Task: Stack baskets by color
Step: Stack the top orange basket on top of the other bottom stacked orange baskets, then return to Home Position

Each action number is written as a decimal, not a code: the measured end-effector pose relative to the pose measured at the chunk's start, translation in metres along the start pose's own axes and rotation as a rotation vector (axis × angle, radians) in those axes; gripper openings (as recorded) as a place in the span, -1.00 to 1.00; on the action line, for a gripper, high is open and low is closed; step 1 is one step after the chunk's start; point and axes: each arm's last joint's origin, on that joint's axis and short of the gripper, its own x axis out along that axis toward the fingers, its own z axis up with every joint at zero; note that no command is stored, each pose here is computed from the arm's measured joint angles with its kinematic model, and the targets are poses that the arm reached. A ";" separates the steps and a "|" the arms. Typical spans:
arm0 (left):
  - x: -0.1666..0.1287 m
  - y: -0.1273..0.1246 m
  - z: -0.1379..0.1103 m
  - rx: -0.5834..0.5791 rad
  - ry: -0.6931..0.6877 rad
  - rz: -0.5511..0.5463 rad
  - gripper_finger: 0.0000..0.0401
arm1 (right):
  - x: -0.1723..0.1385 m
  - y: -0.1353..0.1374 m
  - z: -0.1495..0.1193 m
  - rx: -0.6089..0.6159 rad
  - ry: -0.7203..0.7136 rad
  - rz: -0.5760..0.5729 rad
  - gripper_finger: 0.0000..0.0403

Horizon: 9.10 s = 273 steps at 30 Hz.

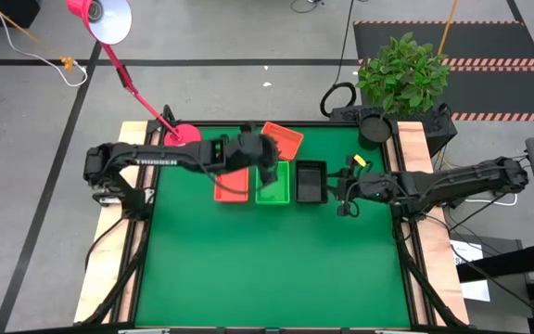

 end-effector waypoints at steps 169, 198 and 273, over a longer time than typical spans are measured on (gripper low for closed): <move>-0.089 -0.083 -0.032 0.198 0.813 0.120 -0.99 | 0.001 -0.008 -0.002 -0.072 0.040 -0.100 -0.38; -0.033 -0.107 -0.058 0.234 0.928 0.157 -0.98 | 0.001 -0.008 -0.002 -0.084 0.041 -0.099 -0.38; -0.048 -0.070 -0.015 0.267 0.644 -0.114 -0.86 | -0.020 -0.013 0.003 -0.004 -0.072 -0.077 -0.48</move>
